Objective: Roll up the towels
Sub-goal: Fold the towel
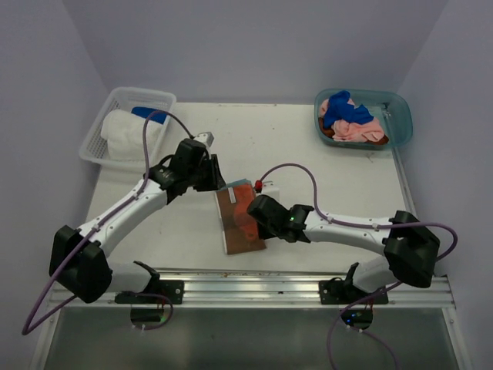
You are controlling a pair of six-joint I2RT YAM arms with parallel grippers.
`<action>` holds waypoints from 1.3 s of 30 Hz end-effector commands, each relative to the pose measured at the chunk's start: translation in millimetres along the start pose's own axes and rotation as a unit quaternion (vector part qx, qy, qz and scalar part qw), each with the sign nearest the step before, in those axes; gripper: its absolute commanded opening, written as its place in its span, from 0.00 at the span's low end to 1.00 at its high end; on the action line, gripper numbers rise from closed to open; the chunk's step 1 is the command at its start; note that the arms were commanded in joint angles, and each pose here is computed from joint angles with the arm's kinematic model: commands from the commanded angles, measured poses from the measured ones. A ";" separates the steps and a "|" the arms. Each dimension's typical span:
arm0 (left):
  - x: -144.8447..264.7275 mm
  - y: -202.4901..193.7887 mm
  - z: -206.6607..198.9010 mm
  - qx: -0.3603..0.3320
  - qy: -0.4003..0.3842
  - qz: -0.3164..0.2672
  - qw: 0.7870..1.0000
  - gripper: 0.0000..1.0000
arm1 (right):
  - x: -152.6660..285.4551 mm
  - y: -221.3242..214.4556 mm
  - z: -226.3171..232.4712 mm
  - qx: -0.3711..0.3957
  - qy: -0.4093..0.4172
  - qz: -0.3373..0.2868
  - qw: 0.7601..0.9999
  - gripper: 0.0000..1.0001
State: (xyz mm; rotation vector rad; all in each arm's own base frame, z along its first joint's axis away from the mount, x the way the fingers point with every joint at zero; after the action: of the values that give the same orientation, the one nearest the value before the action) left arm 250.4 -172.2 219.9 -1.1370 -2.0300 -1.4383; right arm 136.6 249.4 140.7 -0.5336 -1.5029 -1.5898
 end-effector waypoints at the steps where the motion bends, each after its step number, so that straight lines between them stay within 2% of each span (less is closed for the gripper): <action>1: 4.8 -31.0 -3.5 0.018 -0.048 0.040 0.998 0.36 | -9.7 12.9 14.5 0.032 0.006 -0.006 0.999 0.04; 7: -5.2 -78.0 0.2 0.033 -0.072 0.096 0.992 0.34 | -26.3 14.6 25.4 0.038 0.015 0.018 0.999 0.03; 14: -14.3 -118.9 -1.7 0.036 -0.076 0.147 0.986 0.34 | -62.6 -22.6 11.1 0.023 -0.021 0.083 0.996 0.00; 19: -18.5 -135.6 -8.1 0.033 -0.088 0.173 0.980 0.34 | -36.7 -9.8 8.7 -0.001 0.010 0.031 0.999 0.00; 24: -32.8 -152.5 -2.3 0.031 -0.071 0.201 0.977 0.33 | -16.8 -7.2 4.3 -0.005 0.013 0.018 1.000 0.02; 33: -52.3 -154.8 13.3 -0.005 0.018 0.207 0.978 0.31 | -38.9 -39.9 -7.3 -0.002 -0.012 0.068 0.998 0.01; 39: -60.5 -119.3 6.1 -0.037 0.045 0.165 0.985 0.31 | -39.9 -16.3 3.8 0.005 -0.034 0.033 0.999 0.01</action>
State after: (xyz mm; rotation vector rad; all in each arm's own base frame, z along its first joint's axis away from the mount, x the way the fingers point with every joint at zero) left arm 168.5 -212.2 100.0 -1.4632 -1.6620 -1.2282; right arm 134.4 256.8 96.0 -0.6166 -1.4686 -1.4971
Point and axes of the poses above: each gripper's point midway between its finger pads, its own x axis back along the fingers, its own z axis along the line the jaws close on, y = z × x, the point moved 9 cm from there along x, back along the fingers
